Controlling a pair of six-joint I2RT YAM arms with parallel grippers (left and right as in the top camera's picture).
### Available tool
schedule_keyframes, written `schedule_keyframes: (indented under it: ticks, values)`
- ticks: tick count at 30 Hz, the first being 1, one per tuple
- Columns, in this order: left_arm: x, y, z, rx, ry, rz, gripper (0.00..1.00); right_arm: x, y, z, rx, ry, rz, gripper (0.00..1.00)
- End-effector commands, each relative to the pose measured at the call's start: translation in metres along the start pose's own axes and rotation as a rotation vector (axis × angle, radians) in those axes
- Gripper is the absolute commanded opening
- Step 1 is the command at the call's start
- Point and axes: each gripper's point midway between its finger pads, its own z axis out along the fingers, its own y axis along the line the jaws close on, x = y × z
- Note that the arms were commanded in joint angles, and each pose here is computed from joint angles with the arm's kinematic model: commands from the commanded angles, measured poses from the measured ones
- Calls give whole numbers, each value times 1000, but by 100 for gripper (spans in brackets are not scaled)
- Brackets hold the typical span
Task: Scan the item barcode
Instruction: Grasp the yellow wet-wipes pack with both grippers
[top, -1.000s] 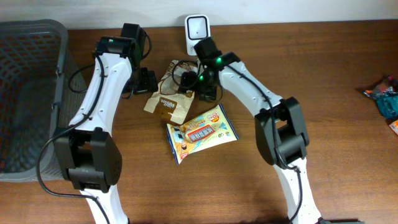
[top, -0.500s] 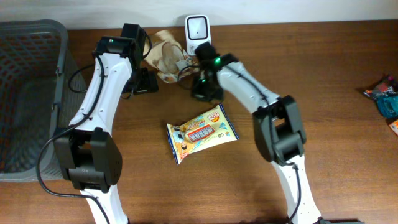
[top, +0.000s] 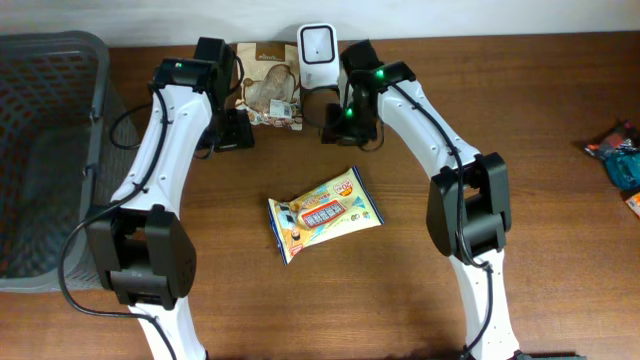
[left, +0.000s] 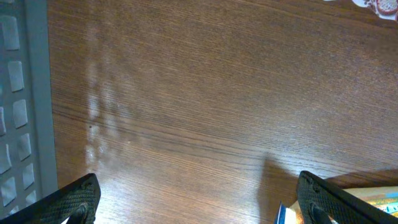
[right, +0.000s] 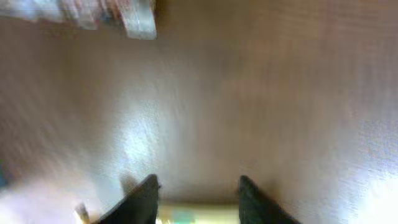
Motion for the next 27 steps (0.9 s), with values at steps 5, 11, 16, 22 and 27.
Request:
schedule_keyframes:
  ticks: [5,11,16,22,27]
  values:
    - [0,0,1,3,1,-18,99,86,36,-76,24,194,-249,80]
    - [0,0,1,3,1,-18,99,140,70,-14,66,313,-326,4]
    - [0,-1,1,3,1,-17,99,128,42,-1,190,252,-190,6]
    - [-13,-5,0,23,-48,-27,99,96,-32,-36,210,232,-14,22]
    - [22,-94,-23,529,133,53,95,71,-101,-64,203,174,153,98]
